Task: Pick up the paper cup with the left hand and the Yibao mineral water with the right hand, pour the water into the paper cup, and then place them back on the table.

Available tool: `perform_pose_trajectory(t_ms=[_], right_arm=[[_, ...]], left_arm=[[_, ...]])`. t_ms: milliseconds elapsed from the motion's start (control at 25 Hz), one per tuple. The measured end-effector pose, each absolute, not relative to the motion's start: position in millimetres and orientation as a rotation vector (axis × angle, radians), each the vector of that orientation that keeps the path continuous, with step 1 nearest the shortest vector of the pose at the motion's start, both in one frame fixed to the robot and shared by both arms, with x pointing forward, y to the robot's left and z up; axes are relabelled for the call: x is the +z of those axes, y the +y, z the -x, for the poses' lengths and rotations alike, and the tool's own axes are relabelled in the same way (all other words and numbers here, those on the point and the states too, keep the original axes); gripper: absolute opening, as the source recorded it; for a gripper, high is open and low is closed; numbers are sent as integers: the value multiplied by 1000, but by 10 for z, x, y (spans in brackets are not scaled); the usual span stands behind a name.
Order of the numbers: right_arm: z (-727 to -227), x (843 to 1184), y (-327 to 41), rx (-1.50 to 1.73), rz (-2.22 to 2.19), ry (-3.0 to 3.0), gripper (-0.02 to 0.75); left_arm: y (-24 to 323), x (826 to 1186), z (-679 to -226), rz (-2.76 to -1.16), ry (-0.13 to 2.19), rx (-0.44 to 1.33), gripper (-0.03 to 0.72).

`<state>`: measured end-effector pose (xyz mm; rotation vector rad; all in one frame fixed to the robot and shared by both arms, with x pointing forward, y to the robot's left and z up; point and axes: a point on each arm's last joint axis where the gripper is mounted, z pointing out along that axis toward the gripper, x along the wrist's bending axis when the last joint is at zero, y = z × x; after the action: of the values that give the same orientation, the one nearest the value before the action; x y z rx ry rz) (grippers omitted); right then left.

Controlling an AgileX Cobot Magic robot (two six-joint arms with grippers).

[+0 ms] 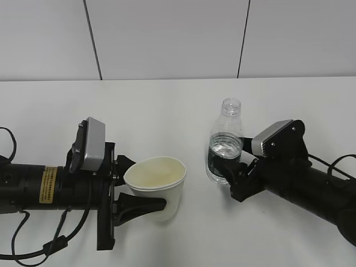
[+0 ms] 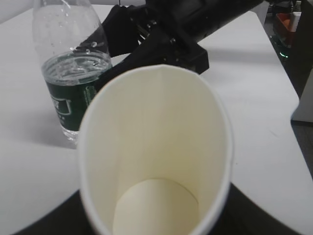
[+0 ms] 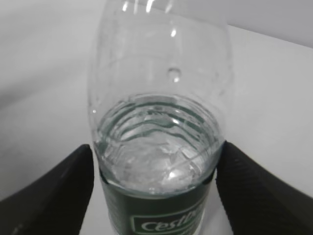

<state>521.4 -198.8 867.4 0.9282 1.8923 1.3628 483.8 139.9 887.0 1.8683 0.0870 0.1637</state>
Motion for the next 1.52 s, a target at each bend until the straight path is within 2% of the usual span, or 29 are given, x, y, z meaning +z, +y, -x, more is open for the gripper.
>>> perform_pose_trajectory(t_ms=[360, 800, 1520], right_arm=[[-5328, 8442, -1960, 1342, -959, 1929, 572], [-5449, 8310, -1921, 1342, -958, 1938, 572], [-5452, 8305, -1920, 1342, -958, 1938, 571]], left_arm=[[1400, 8872, -4844, -1866, 95, 168, 363], [1401, 8876, -4857, -1861, 111, 177, 360], [1401, 8876, -4859, -1860, 112, 178, 358]])
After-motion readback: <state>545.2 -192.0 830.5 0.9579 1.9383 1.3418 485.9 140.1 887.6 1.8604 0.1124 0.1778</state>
